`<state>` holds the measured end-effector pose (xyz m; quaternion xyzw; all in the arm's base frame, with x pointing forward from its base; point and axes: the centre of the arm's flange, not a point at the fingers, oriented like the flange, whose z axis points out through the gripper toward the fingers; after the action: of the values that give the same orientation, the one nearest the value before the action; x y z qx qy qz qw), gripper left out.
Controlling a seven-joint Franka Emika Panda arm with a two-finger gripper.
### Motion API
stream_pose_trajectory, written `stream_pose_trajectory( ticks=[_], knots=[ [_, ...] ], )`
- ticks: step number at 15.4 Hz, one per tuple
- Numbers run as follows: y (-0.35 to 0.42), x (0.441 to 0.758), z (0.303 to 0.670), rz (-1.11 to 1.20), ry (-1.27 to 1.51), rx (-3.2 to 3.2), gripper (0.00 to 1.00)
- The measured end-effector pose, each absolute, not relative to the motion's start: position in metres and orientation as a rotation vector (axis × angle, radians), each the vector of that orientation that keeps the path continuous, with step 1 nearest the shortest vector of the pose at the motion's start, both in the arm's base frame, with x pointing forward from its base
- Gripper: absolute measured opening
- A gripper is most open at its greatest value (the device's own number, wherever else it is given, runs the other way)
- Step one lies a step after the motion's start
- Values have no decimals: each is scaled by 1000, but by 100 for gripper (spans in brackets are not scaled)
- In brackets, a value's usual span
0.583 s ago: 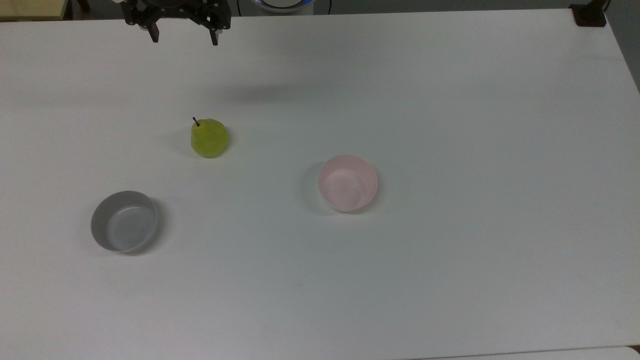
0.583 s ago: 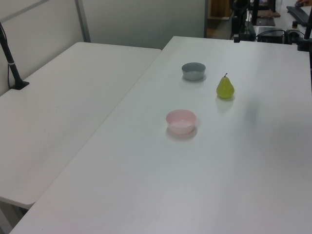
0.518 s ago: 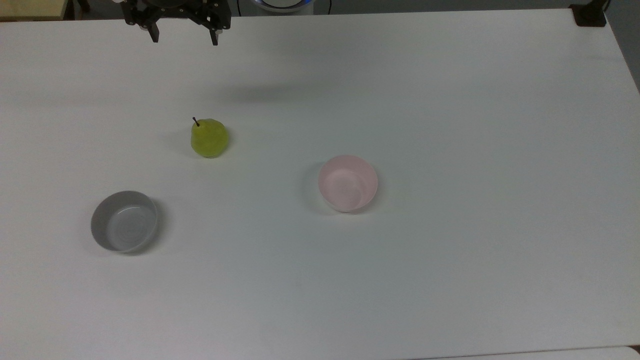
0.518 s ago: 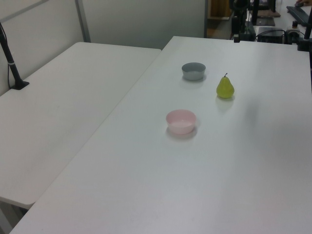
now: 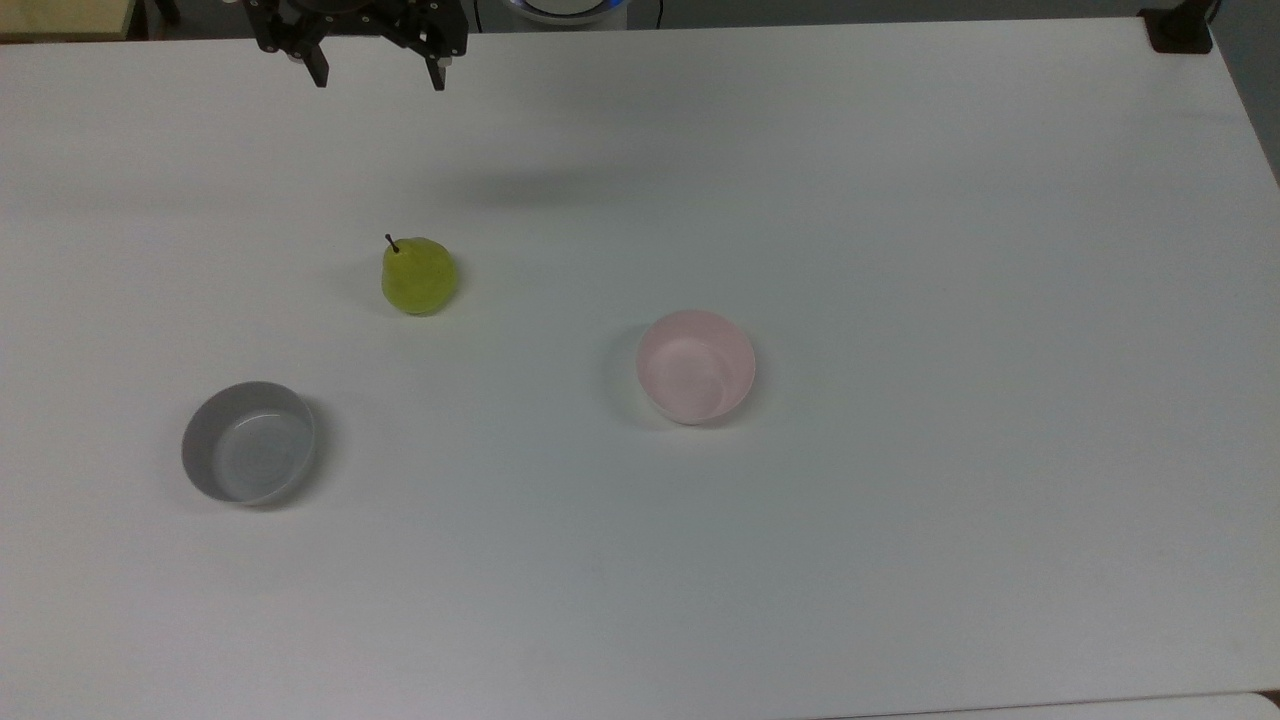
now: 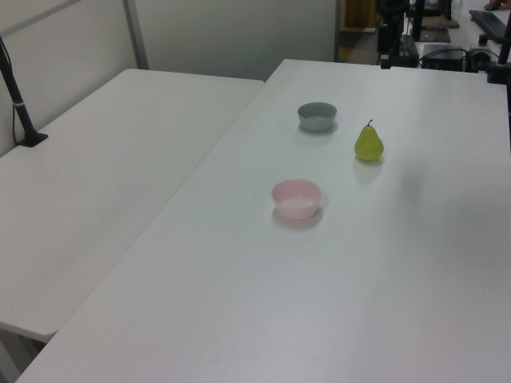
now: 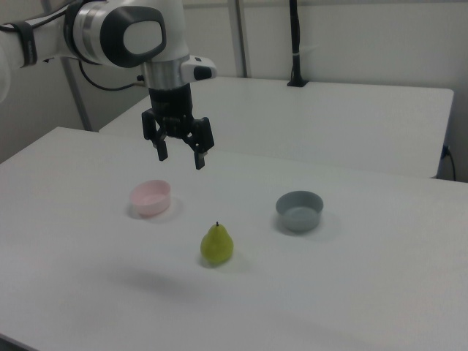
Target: Place the pear in the bowl
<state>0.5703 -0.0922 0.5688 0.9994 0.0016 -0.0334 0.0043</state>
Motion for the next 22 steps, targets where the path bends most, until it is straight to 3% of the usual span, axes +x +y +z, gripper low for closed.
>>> stream_pose_trajectory(
  ticks=[22],
  knots=[
    [-85, 579, 557, -127, 12, 3156, 100]
  ],
)
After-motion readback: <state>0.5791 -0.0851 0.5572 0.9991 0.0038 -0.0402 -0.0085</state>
